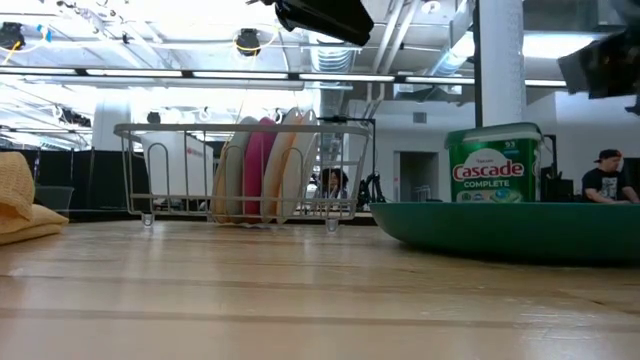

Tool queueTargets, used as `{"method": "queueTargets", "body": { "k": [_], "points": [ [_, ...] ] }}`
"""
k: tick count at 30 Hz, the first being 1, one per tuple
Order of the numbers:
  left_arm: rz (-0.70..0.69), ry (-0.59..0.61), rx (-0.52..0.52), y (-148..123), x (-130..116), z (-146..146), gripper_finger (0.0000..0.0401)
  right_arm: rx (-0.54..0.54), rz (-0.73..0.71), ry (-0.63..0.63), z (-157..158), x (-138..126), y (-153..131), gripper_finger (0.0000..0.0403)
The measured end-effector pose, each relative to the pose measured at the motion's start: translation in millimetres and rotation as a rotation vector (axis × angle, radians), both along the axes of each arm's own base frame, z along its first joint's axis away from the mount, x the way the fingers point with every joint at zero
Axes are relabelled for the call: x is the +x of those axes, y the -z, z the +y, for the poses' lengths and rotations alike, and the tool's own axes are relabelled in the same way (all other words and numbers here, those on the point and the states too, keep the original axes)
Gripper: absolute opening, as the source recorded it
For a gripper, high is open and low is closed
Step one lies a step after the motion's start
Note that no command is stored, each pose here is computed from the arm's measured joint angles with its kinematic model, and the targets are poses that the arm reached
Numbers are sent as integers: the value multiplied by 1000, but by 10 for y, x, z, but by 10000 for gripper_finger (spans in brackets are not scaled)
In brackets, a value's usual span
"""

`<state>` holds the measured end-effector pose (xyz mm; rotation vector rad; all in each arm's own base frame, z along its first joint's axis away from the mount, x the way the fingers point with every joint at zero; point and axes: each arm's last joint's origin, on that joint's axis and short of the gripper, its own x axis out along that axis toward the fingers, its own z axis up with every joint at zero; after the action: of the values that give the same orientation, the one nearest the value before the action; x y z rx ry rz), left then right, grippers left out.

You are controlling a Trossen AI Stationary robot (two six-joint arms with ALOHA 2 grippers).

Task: Sort dishes
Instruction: Put the white plate into the dish rack

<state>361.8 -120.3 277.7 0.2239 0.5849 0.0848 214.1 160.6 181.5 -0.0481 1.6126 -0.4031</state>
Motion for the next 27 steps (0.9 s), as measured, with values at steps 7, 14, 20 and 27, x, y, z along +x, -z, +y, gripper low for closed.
{"method": "queueTargets", "body": {
  "k": [7, 14, 20, 27],
  "points": [
    [0, -4, -18, 2, -2, -5, 134, 7, -15, -3, -61, -9, 146, 0],
    [4, 2, -8, 3, -3, -5, 134, 12, -12, 4, -155, 16, 220, 0],
    [-4, -28, -52, 3, -1, 1, 134, 84, -100, -10, -182, 131, 304, 0],
    [-8, -37, -59, 1, 1, 6, 134, 106, -121, -11, -227, 195, 306, 0]
  ]
}}
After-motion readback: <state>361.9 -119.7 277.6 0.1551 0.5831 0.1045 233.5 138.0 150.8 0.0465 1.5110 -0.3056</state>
